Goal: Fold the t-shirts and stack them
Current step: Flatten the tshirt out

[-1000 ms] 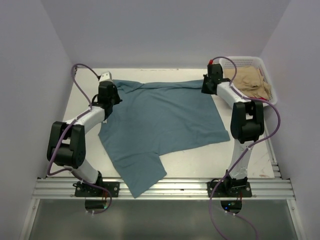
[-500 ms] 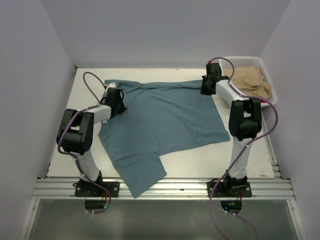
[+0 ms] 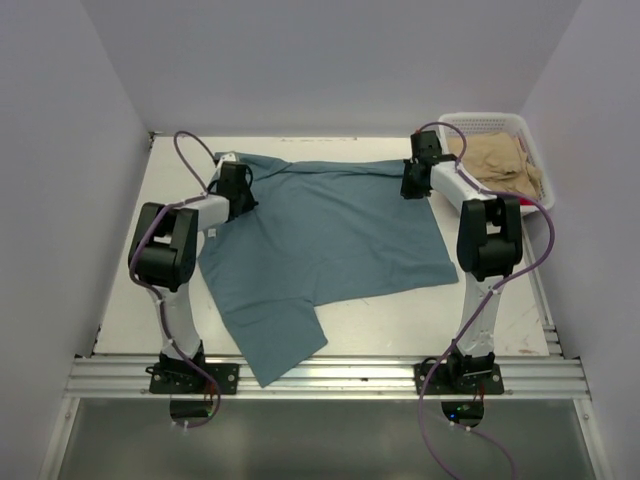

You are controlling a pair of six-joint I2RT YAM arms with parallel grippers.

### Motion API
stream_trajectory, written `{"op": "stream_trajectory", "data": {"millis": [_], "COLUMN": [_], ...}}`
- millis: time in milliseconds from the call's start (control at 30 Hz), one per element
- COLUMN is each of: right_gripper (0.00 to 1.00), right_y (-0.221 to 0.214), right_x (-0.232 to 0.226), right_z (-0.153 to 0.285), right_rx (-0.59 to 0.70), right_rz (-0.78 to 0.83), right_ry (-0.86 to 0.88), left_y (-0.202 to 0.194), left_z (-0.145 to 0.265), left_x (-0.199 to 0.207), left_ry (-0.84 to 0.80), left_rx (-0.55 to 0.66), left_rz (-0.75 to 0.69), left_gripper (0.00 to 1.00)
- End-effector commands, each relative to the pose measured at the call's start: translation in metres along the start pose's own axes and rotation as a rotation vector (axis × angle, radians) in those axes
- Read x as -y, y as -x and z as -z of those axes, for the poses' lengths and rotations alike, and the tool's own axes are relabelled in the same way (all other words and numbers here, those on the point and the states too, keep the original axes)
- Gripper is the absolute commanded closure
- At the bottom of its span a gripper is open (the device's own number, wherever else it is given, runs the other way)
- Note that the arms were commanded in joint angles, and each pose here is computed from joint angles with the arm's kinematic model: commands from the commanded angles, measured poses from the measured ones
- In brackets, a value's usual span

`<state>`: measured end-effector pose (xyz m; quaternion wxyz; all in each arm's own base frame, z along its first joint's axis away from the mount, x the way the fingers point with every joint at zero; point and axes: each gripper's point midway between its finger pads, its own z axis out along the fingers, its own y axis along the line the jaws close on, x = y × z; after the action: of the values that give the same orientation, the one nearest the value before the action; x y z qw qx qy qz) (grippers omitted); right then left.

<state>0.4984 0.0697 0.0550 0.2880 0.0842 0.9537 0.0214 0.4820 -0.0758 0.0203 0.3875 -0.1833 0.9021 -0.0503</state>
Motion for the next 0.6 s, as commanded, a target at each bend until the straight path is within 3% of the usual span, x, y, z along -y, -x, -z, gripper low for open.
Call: {"op": "stream_trajectory", "data": {"millis": [0, 400, 533, 567], "right_gripper": [1.00, 1.00, 1.00, 1.00], "right_y": [0.009, 0.027, 0.027, 0.028], "right_x": [-0.001, -0.004, -0.003, -0.003], "right_z": [0.013, 0.025, 0.026, 0.026], "right_rx": [0.025, 0.074, 0.075, 0.077], "right_rz": [-0.012, -0.027, -0.017, -0.017], "right_ry": [0.002, 0.009, 0.003, 0.004], "left_y": [0.016, 0.093, 0.122, 0.126], "left_z": [-0.016, -0.027, -0.007, -0.007], "left_x": [-0.002, 0.014, 0.011, 0.009], "left_ry": [0.012, -0.073, -0.087, -0.078], "left_rx": [0.014, 0.132, 0.221, 0.229], "left_rz": [-0.020, -0.071, -0.037, -0.032], "left_gripper": [1.00, 1.00, 1.00, 0.95]}}
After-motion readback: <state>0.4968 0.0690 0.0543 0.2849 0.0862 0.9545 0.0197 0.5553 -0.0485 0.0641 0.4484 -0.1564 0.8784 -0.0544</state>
